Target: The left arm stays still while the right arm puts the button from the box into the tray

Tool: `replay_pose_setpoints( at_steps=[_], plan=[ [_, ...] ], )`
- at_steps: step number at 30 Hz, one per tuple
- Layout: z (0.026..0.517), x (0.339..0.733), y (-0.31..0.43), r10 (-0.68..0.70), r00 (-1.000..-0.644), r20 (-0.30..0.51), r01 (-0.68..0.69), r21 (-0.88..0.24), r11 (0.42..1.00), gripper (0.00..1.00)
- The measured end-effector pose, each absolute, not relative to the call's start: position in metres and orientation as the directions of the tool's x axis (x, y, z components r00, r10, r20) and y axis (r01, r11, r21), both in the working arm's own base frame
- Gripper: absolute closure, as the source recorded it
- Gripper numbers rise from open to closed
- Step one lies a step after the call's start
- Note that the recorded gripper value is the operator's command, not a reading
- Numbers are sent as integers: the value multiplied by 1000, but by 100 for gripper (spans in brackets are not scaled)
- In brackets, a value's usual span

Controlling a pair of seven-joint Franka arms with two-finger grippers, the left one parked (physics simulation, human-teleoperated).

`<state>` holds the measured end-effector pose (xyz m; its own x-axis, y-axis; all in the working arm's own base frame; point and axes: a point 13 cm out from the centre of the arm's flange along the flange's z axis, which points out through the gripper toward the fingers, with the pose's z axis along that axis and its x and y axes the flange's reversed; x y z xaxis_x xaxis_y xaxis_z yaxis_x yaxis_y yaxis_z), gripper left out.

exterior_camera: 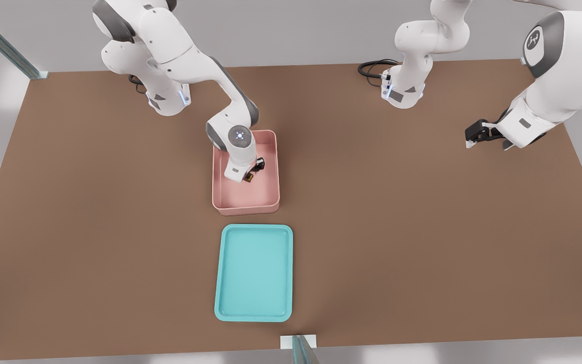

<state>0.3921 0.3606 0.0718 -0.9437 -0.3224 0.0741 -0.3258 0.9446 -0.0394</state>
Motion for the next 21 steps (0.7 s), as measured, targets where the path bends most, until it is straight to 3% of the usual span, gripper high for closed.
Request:
replay_pose_setpoints(
  at_steps=[2,9,14,18,21],
  plan=[
    [71,391,361,-319,-945,70,-322,-38,946,31],
    [65,389,360,-302,-951,65,-304,-37,952,40],
    [61,385,358,-297,-953,64,-300,-30,954,62],
    [70,390,366,-304,-952,41,-305,-14,952,65],
    [105,409,375,-297,-955,-11,-298,16,955,65]
  ],
)
